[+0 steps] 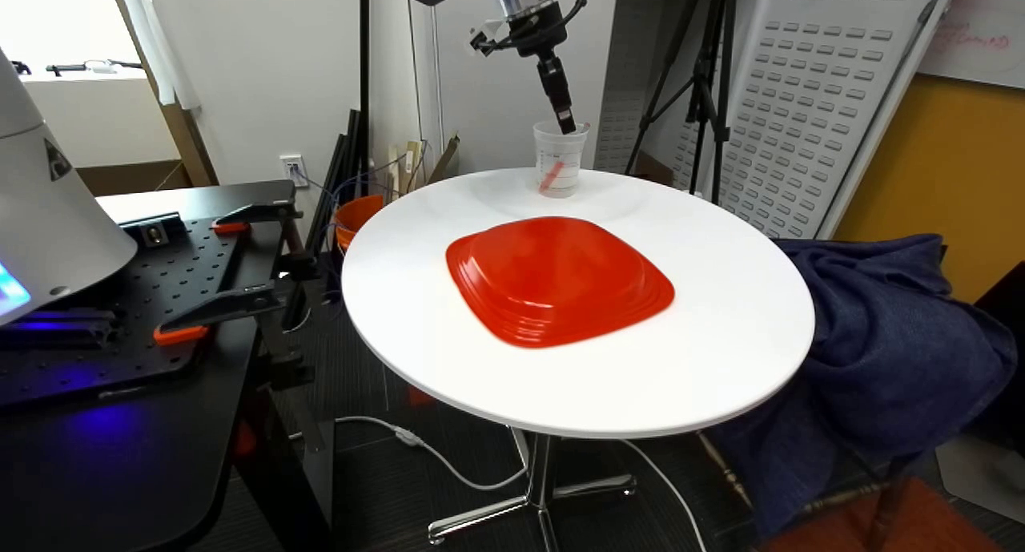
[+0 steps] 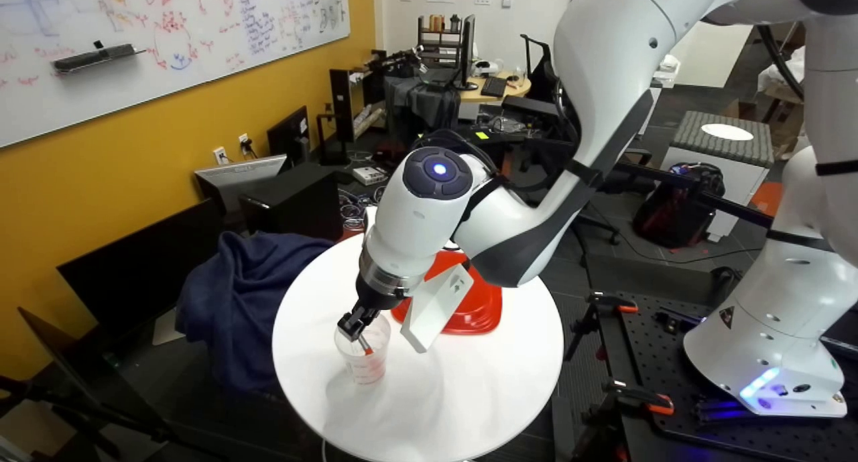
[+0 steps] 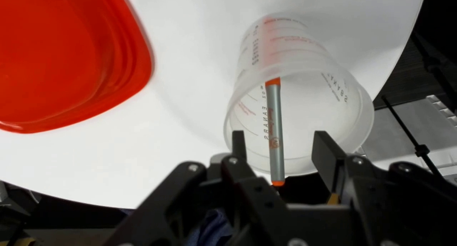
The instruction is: Take the pen out of the cup and put it on the table
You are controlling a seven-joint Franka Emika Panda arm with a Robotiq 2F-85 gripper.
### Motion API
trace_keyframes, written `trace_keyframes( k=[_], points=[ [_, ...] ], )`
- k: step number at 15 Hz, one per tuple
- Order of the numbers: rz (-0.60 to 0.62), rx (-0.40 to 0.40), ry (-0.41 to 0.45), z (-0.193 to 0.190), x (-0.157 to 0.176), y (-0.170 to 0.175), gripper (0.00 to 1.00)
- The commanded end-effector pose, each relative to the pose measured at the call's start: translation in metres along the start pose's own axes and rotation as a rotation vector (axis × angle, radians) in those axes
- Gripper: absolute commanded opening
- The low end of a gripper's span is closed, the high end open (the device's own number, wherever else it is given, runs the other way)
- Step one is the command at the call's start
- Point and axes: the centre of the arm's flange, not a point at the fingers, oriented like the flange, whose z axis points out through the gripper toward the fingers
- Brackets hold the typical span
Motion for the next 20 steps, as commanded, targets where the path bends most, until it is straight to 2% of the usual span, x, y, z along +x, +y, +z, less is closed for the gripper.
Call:
trace_keyframes(
  k=[1,6,20],
  points=[
    [-0.022,0.001,-0.009,0.002,0.01,-0.006,0.52],
    [-0.044,-0.003,-0.034,0.006,0.018,-0.008,0.48],
    [-0.118,-0.001,-0.078,0.018,0.027,-0.013,0.44]
  ],
)
